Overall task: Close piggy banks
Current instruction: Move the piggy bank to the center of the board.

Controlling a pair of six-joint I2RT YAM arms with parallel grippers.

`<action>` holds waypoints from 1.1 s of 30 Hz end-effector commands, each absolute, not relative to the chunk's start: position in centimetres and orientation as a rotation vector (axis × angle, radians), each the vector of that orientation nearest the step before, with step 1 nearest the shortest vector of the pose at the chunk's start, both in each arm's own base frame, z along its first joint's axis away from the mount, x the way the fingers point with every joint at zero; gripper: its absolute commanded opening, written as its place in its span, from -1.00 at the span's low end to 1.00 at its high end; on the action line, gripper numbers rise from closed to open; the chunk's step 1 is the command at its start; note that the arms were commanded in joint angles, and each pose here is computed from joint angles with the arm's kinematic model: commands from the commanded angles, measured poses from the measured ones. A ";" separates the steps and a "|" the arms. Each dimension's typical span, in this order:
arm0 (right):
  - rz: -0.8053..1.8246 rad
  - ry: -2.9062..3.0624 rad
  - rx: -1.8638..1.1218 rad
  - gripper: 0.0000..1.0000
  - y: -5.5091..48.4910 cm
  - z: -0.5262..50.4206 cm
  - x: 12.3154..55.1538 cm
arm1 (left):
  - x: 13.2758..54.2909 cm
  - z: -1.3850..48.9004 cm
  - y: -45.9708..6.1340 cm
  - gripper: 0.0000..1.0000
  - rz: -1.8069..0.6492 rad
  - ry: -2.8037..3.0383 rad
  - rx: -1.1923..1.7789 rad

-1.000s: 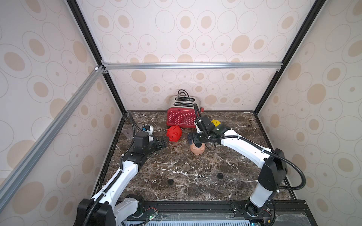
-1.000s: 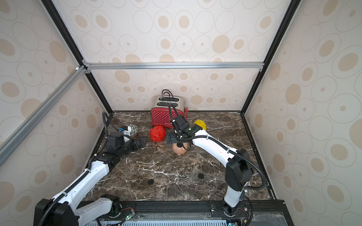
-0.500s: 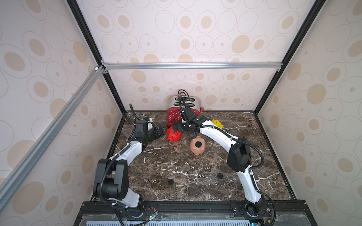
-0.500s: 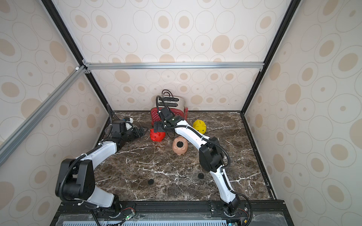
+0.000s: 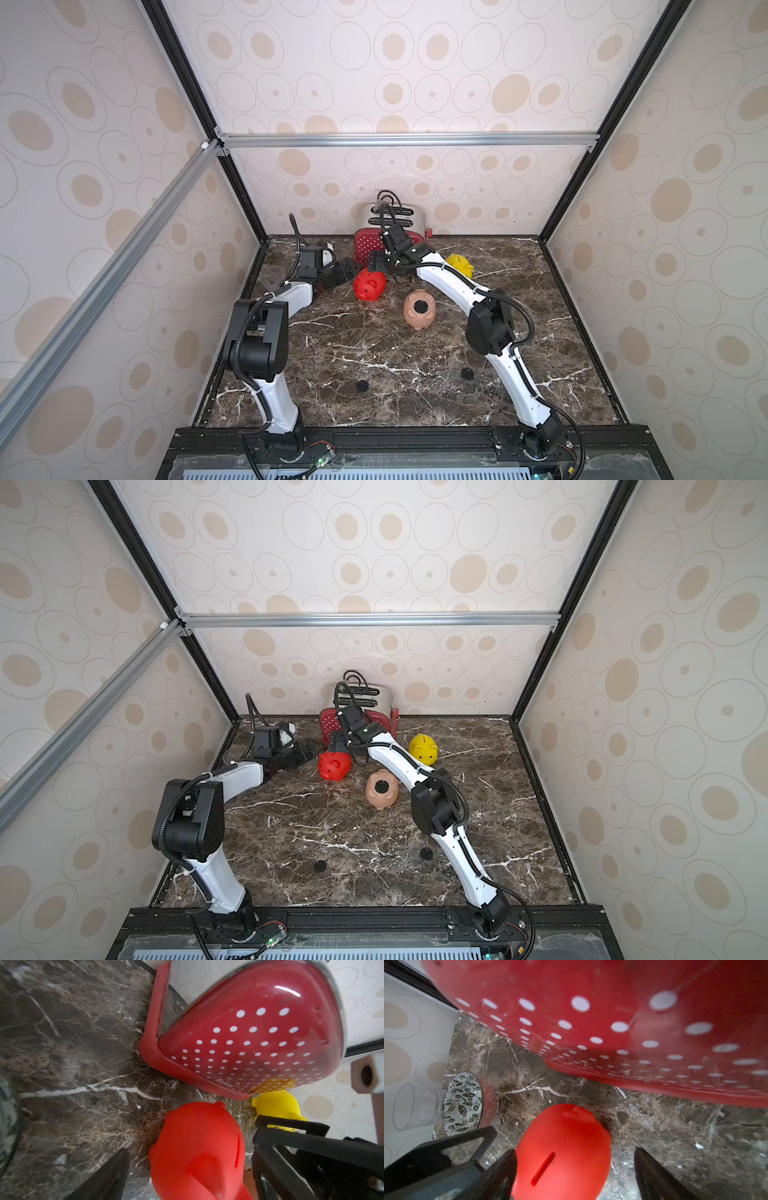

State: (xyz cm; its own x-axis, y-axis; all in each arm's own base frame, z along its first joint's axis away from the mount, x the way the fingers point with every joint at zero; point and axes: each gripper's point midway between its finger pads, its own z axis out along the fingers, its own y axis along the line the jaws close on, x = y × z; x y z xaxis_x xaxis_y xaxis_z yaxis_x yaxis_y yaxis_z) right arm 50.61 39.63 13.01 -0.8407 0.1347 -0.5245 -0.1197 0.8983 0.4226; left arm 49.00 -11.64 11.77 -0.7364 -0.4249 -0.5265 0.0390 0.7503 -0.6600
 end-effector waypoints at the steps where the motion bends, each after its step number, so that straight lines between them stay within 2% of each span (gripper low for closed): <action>1: 0.661 2.516 0.054 0.79 40.1 12.0 51.0 | 50.7 13.5 -12.2 0.83 -0.904 2.195 -0.227; 14: 0.807 2.559 0.100 0.79 42.1 9.8 50.6 | 51.2 11.6 -13.2 0.80 -0.995 2.214 -0.230; 33: 0.907 2.605 0.031 0.77 43.9 10.3 45.4 | 45.9 11.3 -13.5 0.78 -1.064 2.238 -0.254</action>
State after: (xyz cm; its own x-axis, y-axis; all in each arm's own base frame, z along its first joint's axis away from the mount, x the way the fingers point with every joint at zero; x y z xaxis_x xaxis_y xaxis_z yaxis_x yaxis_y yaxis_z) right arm 47.53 42.90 9.87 -0.9102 0.1697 -0.3777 -0.0949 0.8025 0.5891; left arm 46.88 -12.60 10.47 -0.7653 -0.4450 -0.4651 0.0619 0.6684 -0.7412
